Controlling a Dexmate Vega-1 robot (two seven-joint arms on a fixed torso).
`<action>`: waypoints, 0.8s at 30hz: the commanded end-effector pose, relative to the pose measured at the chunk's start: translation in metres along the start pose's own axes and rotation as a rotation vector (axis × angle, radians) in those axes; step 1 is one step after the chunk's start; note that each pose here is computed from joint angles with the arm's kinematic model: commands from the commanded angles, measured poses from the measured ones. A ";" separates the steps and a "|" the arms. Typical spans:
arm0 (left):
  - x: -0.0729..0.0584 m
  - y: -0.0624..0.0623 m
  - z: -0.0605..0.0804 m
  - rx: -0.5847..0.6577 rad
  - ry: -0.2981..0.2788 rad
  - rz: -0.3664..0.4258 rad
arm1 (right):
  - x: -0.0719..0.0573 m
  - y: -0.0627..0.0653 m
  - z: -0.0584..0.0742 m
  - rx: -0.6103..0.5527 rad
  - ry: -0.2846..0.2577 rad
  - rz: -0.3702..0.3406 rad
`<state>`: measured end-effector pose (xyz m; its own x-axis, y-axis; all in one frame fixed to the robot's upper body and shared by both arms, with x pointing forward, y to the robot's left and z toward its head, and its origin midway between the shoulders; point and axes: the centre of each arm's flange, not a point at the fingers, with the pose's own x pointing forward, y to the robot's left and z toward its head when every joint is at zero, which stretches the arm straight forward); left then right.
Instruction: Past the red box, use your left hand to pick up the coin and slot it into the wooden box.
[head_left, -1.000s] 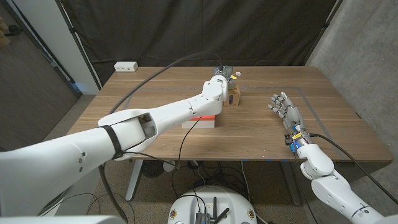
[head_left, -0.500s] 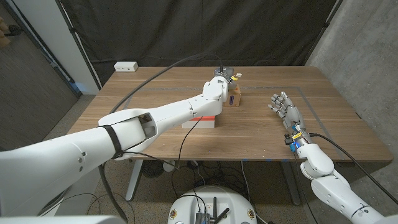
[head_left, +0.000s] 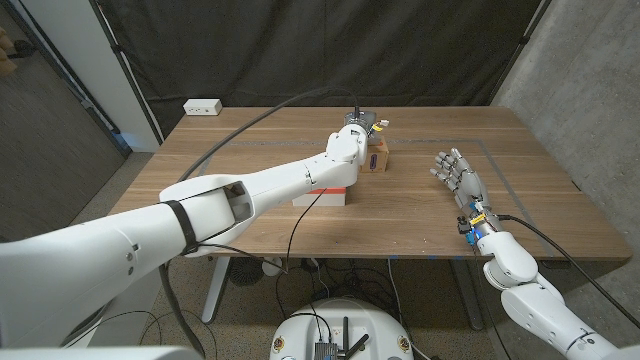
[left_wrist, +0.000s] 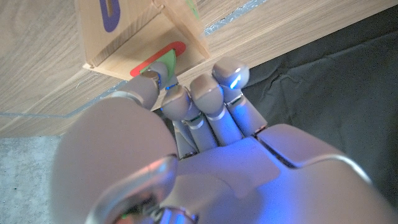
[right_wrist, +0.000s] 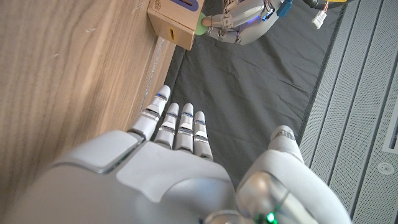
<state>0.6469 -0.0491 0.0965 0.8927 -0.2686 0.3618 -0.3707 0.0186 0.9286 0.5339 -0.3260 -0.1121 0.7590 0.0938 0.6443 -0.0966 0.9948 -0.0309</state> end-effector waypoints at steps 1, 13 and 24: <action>0.003 -0.006 -0.001 0.024 -0.006 -0.035 | 0.000 0.001 0.000 -0.004 0.008 -0.001; 0.003 -0.002 -0.006 0.038 -0.023 -0.054 | 0.000 0.005 0.001 -0.006 0.002 0.005; 0.001 0.000 -0.012 0.032 -0.016 -0.050 | 0.001 0.007 0.002 -0.005 0.001 0.007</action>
<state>0.6516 -0.0429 0.0963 0.9053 -0.2858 0.3142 -0.3349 -0.0252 0.9419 0.5327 -0.3216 -0.1111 0.7597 0.0989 0.6427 -0.0971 0.9945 -0.0382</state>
